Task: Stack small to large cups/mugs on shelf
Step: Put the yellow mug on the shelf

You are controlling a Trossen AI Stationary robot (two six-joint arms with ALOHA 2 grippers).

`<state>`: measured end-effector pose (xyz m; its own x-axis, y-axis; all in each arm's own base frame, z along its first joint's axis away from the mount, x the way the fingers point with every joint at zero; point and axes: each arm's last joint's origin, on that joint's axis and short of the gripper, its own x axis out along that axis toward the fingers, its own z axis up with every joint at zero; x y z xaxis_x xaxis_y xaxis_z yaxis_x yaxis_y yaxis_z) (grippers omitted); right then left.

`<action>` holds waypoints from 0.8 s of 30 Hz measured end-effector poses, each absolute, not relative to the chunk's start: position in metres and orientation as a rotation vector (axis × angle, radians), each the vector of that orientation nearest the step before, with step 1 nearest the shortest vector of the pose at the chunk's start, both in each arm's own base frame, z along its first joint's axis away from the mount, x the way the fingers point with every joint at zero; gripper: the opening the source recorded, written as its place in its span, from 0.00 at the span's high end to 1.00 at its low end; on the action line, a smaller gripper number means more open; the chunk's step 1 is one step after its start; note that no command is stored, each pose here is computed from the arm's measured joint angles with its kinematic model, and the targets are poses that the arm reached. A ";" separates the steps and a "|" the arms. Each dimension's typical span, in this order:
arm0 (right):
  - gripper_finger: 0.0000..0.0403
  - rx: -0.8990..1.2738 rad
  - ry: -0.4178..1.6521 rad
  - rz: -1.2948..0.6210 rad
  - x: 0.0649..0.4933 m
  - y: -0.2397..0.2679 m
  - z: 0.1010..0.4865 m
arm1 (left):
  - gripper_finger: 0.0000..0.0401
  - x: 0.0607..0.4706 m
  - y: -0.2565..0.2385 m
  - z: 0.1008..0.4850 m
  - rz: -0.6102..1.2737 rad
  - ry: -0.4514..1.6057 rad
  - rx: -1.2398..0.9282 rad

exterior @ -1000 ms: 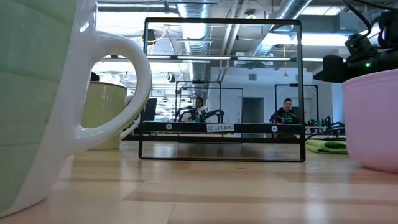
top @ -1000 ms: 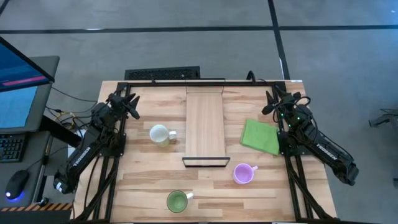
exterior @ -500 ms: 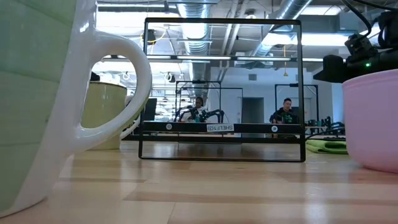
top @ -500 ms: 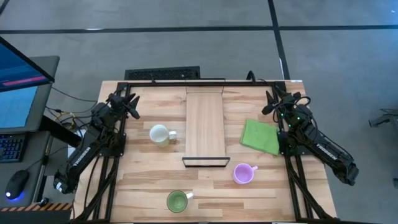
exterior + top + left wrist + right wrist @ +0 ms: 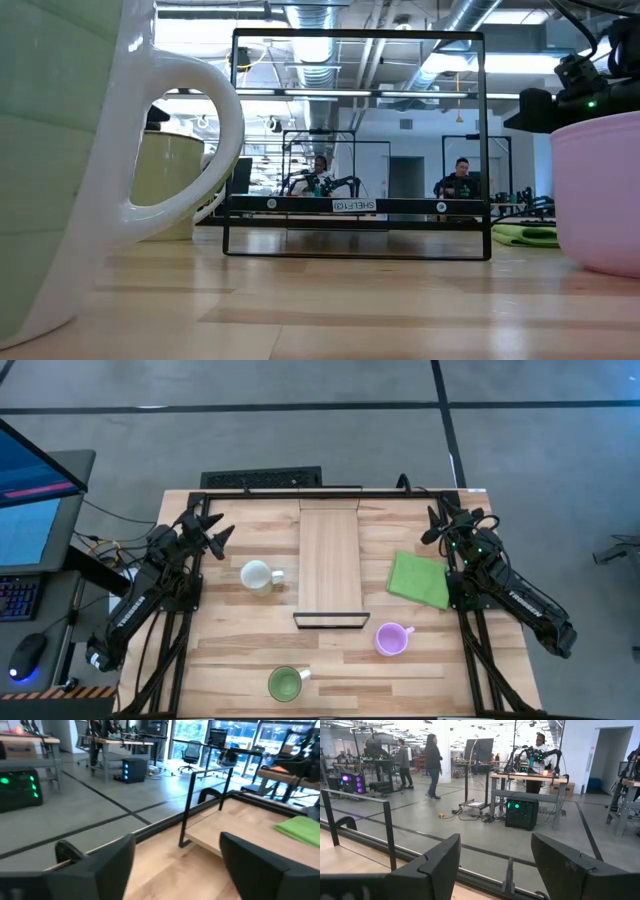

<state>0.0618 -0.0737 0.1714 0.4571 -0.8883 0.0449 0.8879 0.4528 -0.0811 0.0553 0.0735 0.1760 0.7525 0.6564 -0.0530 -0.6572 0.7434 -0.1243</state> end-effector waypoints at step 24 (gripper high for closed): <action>0.34 -0.098 0.004 -1.096 0.062 -0.074 0.171 | 0.04 0.044 0.044 0.251 0.485 0.031 -0.241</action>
<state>0.0618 -0.0737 0.1713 0.4574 -0.8881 0.0447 0.8877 0.4531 -0.0812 0.0445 0.0435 0.2509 0.8846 0.4582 -0.0867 -0.4655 0.8567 -0.2223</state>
